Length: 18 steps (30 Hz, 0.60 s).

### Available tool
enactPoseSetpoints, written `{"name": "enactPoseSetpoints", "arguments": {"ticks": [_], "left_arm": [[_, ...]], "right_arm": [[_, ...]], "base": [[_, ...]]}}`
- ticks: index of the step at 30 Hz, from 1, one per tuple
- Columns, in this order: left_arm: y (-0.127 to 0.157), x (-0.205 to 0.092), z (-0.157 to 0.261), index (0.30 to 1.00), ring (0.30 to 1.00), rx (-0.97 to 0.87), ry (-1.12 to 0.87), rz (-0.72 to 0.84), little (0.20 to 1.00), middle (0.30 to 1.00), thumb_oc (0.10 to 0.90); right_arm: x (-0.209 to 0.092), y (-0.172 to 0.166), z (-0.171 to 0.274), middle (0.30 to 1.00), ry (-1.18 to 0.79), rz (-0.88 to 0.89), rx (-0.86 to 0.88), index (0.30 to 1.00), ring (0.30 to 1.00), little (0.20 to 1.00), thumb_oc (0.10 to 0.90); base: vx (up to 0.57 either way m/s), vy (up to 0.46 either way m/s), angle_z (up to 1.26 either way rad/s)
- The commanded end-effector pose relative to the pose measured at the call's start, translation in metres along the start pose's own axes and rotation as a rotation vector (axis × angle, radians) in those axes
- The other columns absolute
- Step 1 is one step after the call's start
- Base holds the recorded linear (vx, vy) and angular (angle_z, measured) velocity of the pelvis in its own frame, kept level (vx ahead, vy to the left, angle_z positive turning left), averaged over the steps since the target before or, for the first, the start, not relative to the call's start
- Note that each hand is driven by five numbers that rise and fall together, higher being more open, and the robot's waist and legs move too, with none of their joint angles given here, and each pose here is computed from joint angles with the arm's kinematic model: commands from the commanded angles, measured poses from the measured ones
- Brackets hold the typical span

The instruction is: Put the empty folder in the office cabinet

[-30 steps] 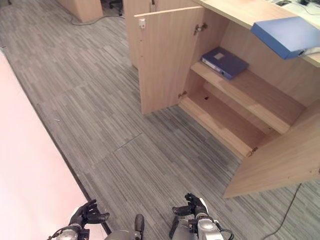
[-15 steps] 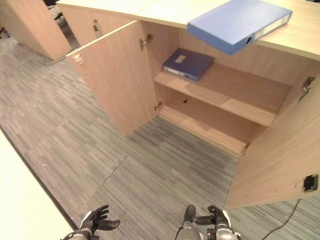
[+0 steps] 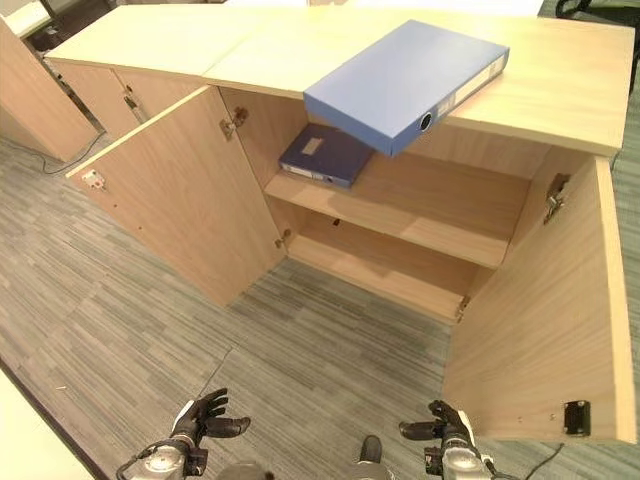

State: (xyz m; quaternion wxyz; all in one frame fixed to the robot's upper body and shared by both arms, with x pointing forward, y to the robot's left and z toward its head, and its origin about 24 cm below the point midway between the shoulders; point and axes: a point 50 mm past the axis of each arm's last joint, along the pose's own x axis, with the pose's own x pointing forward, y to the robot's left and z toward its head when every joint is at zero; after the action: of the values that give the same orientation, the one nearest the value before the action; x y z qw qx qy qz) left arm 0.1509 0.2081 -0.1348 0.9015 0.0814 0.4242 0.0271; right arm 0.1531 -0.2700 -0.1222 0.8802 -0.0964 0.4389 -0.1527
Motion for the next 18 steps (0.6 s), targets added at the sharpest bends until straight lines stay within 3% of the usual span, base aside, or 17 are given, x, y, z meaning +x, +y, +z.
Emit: {"name": "enactPoseSetpoints", "arguments": {"ticks": [1, 18], "left_arm": [[0.016, -0.001, 0.012, 0.900, 0.900, 0.015, -0.068, 0.041, 0.900, 0.900, 0.800], [0.031, -0.004, -0.009, 0.900, 0.900, 0.033, 0.009, 0.090, 0.900, 0.900, 0.800]], "right_arm": [[0.000, -0.016, 0.006, 0.900, -0.045, -0.025, -0.003, 0.900, 0.900, 0.900, 0.800], [-0.002, 0.006, -0.003, 0.900, -0.015, 0.062, -0.041, 0.900, 0.900, 0.900, 0.800]], "base": [[0.41, 0.220, 0.00], [0.31, 0.214, -0.48]]}}
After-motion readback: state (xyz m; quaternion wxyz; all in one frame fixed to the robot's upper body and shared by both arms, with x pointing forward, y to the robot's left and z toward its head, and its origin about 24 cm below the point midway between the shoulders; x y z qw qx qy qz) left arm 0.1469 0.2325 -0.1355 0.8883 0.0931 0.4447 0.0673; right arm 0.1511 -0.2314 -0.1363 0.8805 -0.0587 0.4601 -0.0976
